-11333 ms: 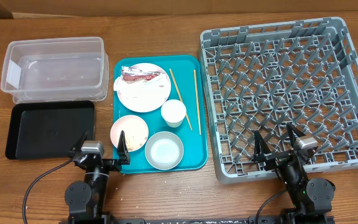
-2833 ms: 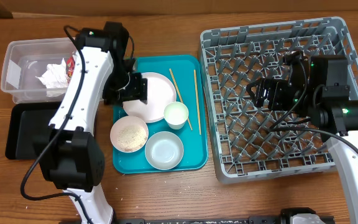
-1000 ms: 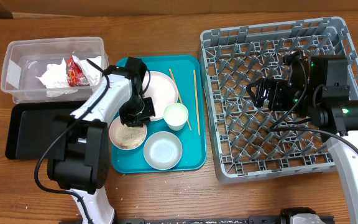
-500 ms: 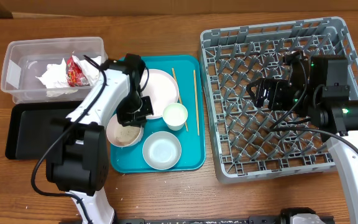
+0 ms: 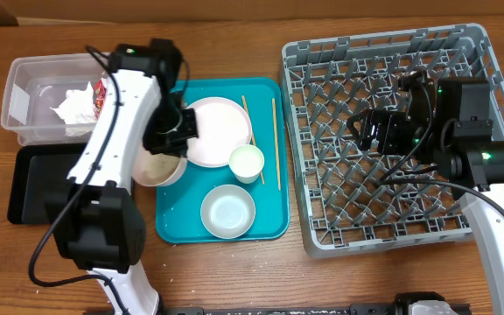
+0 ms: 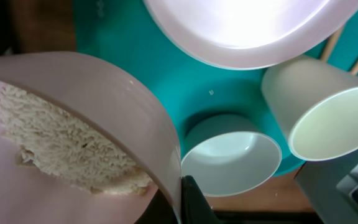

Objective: Sort waste into correct bins and load items into the dishwasher
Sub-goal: 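Lift the pink bowl left and tip the rice onto the black tray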

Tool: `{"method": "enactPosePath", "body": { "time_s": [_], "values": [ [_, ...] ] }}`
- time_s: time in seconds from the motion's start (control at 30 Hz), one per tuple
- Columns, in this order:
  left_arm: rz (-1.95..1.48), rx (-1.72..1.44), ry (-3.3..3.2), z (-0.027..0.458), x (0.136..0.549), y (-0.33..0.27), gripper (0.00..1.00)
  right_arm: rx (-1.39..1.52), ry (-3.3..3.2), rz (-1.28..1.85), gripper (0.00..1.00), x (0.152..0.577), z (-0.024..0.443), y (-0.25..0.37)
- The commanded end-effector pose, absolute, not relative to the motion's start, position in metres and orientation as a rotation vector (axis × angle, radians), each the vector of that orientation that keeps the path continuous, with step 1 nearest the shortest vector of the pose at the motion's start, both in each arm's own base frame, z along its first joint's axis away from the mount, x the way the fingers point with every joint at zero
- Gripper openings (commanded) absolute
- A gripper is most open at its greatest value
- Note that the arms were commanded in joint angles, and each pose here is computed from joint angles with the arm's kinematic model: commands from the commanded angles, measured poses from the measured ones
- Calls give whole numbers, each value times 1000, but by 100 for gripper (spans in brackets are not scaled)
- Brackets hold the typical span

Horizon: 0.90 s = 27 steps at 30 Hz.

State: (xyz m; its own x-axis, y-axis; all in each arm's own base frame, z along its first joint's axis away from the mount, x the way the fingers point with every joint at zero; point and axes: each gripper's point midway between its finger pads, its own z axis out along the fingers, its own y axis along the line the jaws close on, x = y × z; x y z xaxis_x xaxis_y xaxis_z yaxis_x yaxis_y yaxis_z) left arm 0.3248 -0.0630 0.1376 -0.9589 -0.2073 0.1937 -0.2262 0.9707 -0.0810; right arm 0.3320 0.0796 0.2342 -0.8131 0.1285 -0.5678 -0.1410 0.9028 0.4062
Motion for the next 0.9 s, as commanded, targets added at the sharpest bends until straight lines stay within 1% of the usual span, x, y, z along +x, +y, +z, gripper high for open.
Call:
{"method": "enactPosePath", "body": {
  "time_s": [0.0, 0.17, 0.23, 0.4, 0.6, 0.87],
  "values": [
    [164, 336, -2976, 158, 323, -37, 4, -13, 2424, 588, 100, 336, 243, 79],
    [205, 432, -3043, 181, 321, 3, 4, -13, 2424, 589, 100, 336, 243, 79],
    [282, 419, -3067, 187, 320, 10, 4, -13, 2425, 589, 100, 336, 243, 79],
    [549, 395, -3114, 197, 327, 31, 4, -12, 2426, 589, 100, 336, 243, 79],
    [1012, 449, -3164, 212, 336, 61, 4, -11, 2431, 590, 100, 335, 242, 79],
    [1407, 674, -3131, 193, 330, 102, 4, -11, 2429, 590, 100, 335, 243, 79]
  ]
}}
